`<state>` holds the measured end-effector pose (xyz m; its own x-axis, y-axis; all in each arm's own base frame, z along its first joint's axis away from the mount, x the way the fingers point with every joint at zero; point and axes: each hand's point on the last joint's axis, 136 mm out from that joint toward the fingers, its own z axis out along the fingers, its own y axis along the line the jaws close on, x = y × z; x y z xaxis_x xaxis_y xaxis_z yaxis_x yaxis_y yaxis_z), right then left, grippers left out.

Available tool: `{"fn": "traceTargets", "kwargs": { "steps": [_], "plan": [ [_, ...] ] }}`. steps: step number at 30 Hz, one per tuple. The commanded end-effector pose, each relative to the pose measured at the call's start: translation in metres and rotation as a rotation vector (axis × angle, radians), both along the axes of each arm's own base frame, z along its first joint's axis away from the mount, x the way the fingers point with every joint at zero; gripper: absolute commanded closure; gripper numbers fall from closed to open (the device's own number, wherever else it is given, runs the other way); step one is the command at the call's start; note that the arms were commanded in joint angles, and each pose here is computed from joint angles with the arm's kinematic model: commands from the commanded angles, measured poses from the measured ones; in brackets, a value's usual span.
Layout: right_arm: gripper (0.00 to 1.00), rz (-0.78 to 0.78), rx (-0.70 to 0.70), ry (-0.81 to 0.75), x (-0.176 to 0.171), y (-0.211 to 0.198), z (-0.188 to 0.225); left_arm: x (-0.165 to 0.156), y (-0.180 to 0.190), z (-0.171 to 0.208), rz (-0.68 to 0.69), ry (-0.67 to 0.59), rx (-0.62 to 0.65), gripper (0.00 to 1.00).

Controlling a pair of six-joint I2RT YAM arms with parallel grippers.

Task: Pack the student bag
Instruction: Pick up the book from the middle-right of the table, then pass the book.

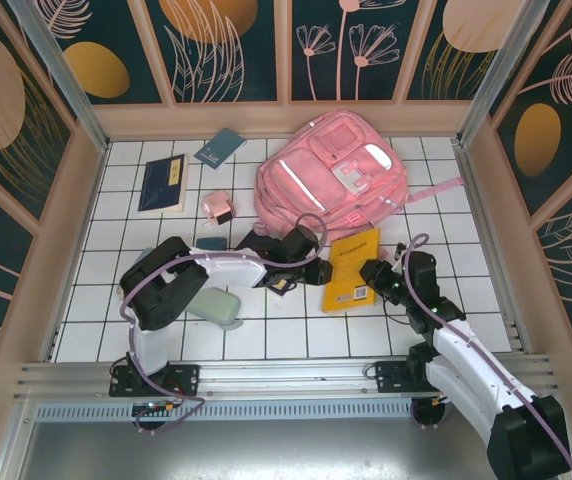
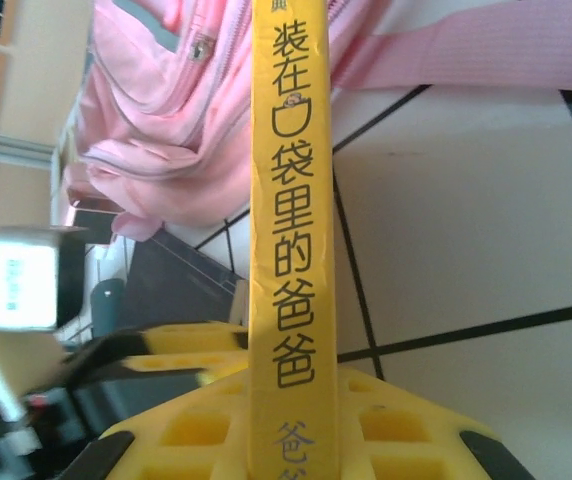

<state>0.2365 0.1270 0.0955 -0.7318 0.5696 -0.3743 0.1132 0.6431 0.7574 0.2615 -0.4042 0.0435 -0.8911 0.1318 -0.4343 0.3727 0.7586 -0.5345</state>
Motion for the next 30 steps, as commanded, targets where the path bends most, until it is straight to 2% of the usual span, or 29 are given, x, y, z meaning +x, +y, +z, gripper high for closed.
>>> {"fn": "traceTargets", "kwargs": {
  "steps": [1, 7, 13, 21, 26, 30],
  "plan": [
    [1.0, 0.003, -0.005, -0.107, 0.013, -0.001, 0.037, 0.026, 0.009, 0.061, 0.078, -0.15, -0.031, 0.56],
    [1.0, 0.035, 0.05, -0.259, 0.033, 0.005, 0.099, 0.07, 0.042, 0.135, 0.24, -0.271, -0.159, 0.32],
    [1.0, 0.097, 0.116, -0.375, 0.064, 0.019, 0.166, 0.096, 0.052, 0.201, 0.283, -0.372, -0.296, 0.31],
    [1.0, 0.234, 0.167, -0.451, 0.114, 0.048, 0.233, 0.124, 0.063, 0.245, 0.268, -0.204, -0.493, 0.25],
    [1.0, 0.302, 0.272, -0.482, 0.122, 0.063, 0.247, 0.125, 0.073, 0.258, 0.278, -0.168, -0.604, 0.13],
    [1.0, 0.366, 0.348, -0.497, 0.121, 0.073, 0.255, 0.118, 0.072, 0.259, 0.203, -0.117, -0.676, 0.13]
  ]
}}
